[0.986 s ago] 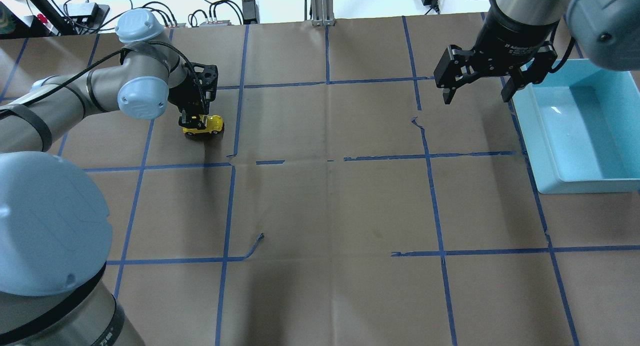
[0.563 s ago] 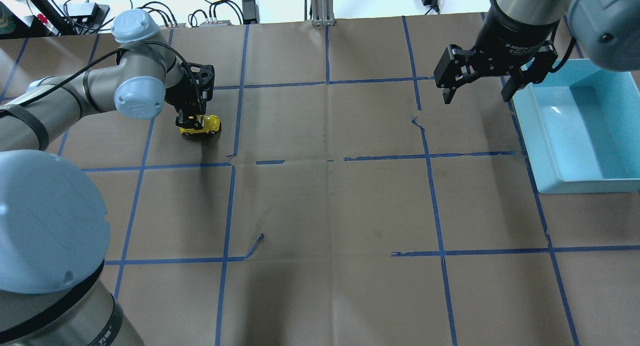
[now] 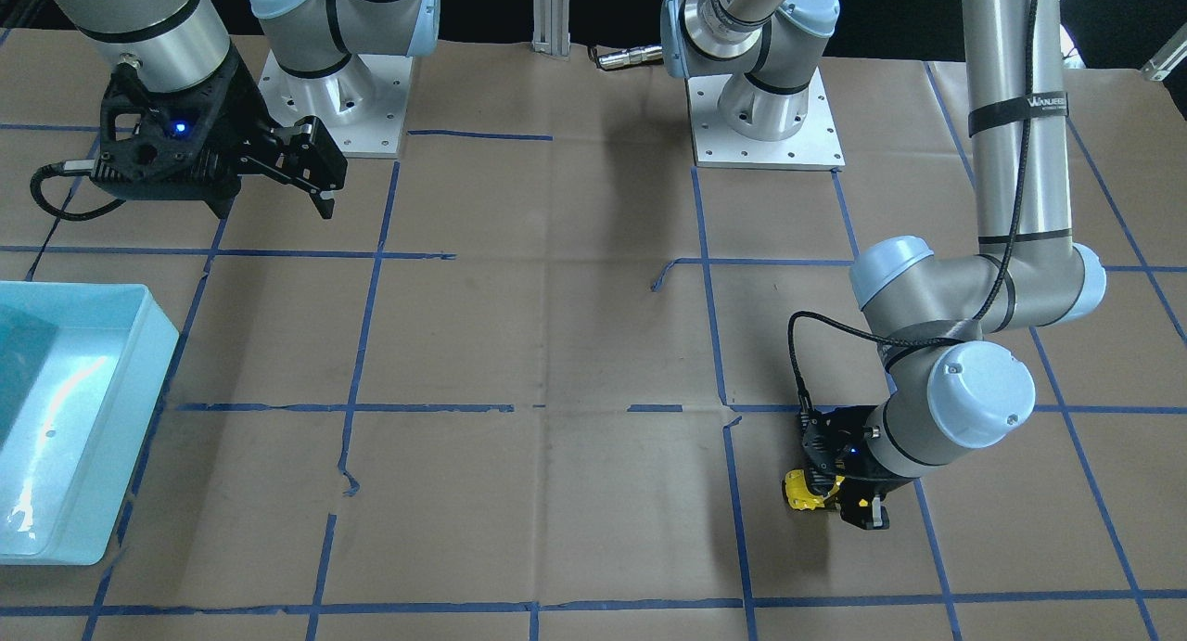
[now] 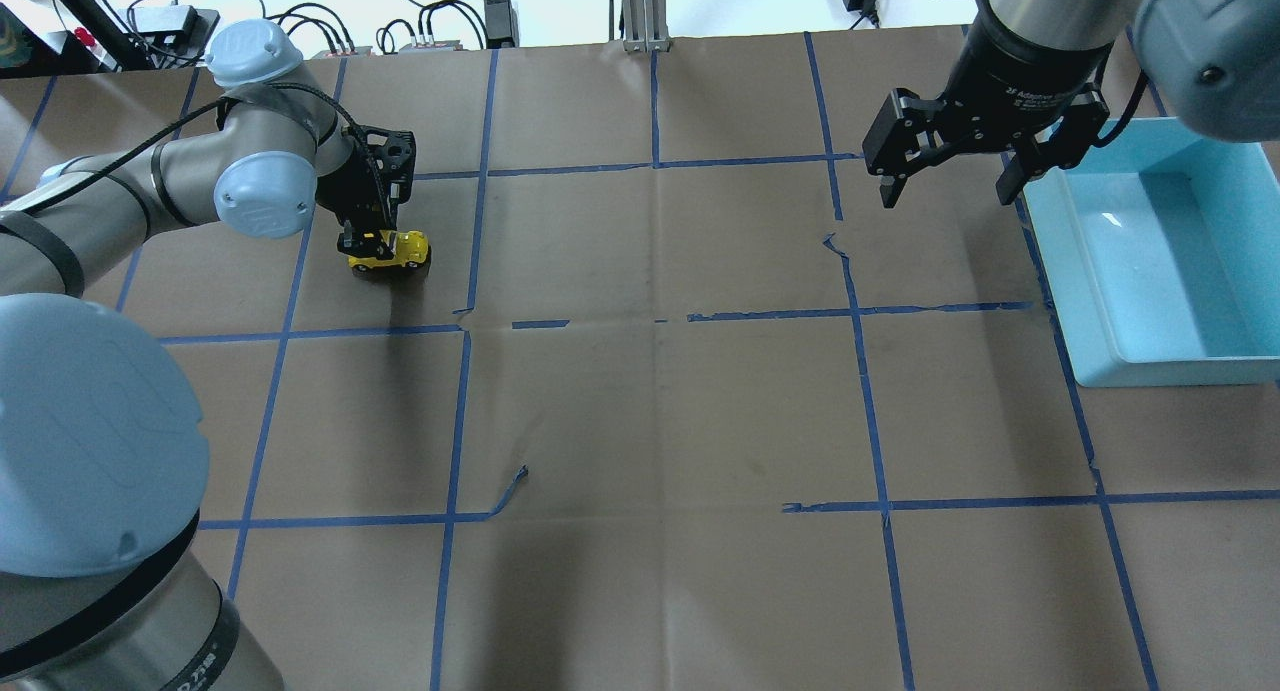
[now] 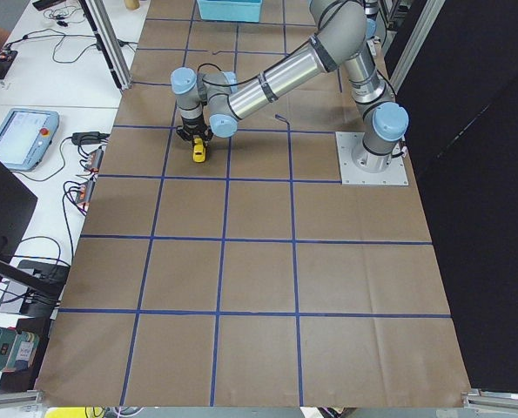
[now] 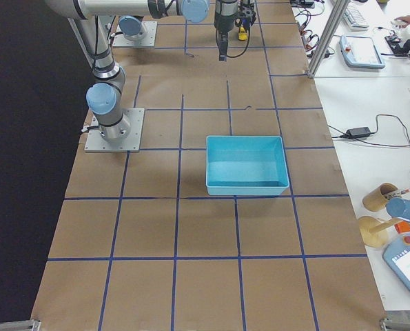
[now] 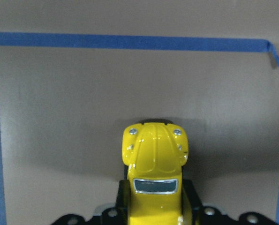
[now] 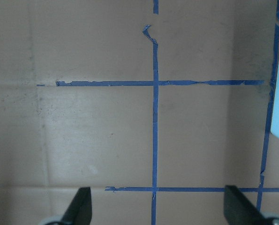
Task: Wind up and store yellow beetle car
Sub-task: 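Drag the car back again toward the robot with the left gripper, then release the car with the left gripper, letting it roll toward the bin, then move the right gripper down over the car beside the blue bin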
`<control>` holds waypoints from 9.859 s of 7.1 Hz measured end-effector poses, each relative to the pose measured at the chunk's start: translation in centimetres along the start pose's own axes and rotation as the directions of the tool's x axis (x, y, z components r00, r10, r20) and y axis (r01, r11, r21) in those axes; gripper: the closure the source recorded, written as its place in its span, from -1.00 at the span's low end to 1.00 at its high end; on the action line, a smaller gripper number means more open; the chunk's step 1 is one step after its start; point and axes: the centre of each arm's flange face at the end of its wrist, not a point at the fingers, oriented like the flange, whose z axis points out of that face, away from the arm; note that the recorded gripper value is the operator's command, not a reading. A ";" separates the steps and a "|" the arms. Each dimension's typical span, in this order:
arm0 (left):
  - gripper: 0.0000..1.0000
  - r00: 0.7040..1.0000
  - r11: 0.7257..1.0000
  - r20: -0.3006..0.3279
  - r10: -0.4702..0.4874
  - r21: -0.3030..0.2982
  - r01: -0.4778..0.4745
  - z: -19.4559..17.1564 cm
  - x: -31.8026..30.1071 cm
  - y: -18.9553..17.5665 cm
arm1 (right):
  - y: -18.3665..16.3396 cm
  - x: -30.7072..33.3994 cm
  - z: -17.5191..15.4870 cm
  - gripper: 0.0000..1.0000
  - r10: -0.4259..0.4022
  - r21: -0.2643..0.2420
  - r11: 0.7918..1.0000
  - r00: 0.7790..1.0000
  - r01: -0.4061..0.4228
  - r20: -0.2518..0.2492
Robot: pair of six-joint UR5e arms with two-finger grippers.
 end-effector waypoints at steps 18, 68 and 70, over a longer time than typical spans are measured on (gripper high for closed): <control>1.00 1.000 1.000 -0.008 0.007 -0.021 -0.007 0.2 -0.1 5.1 | -0.1 0.0 -0.1 -1.00 0.000 0.001 1.000 1.000 0.000 0.004; -1.00 -0.006 -0.006 -0.001 -1.000 0.029 1.000 -26.0 11.4 -10.8 | -9.3 0.9 9.3 -1.00 -0.690 0.076 0.723 0.724 0.686 0.024; -1.00 0.029 0.029 -0.002 -1.000 0.032 0.999 -26.0 11.6 -10.9 | -10.2 1.7 11.0 -1.00 -0.862 0.065 0.507 0.507 0.860 0.014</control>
